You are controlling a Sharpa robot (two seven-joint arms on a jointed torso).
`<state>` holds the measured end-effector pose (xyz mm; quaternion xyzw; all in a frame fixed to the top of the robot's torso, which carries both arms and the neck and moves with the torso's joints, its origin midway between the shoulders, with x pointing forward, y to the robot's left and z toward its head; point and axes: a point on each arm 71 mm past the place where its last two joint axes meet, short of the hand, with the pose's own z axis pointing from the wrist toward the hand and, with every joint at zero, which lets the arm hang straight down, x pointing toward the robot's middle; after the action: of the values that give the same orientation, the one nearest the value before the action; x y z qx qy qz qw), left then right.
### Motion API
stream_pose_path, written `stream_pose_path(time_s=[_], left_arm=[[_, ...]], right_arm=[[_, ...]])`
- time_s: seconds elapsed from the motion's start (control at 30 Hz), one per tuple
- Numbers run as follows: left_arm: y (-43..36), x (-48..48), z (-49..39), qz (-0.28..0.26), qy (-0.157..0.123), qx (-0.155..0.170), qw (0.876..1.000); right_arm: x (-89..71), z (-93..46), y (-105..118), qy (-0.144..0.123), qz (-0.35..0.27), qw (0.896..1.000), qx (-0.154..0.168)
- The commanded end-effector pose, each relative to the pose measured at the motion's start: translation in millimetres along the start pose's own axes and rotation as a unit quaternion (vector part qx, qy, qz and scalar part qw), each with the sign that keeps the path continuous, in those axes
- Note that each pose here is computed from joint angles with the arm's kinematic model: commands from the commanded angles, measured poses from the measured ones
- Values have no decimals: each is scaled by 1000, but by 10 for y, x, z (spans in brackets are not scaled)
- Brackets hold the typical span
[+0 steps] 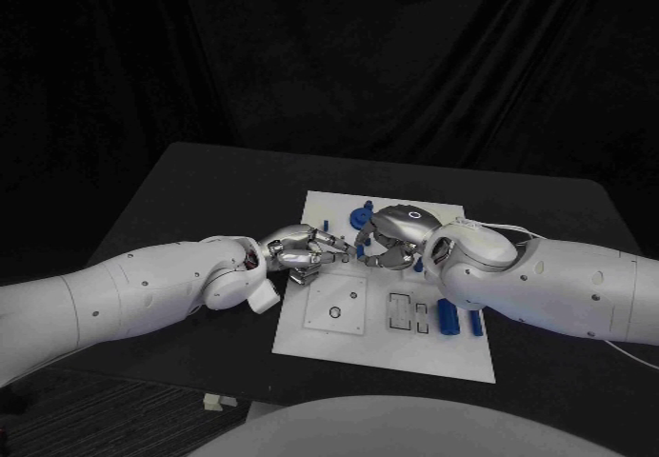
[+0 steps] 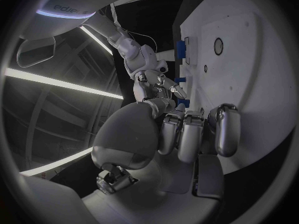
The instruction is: Assemble the parts on the task board
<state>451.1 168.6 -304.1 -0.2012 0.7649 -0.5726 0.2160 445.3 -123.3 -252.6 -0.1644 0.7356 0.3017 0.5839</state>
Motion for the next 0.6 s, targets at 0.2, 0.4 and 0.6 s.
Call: stream_pose_path(time_s=[0.2,0.4,0.6], left_arm=[[-18,45,24,-7,14,6,1000],[-16,43,22,-7,14,6,1000],[-9,30,6,-7,11,5,1000]], right_arm=[[1,8,19,-1,0,1000,1],[5,7,13,2,0,1000,3],[18,5,-14,12,-3,1000,8]])
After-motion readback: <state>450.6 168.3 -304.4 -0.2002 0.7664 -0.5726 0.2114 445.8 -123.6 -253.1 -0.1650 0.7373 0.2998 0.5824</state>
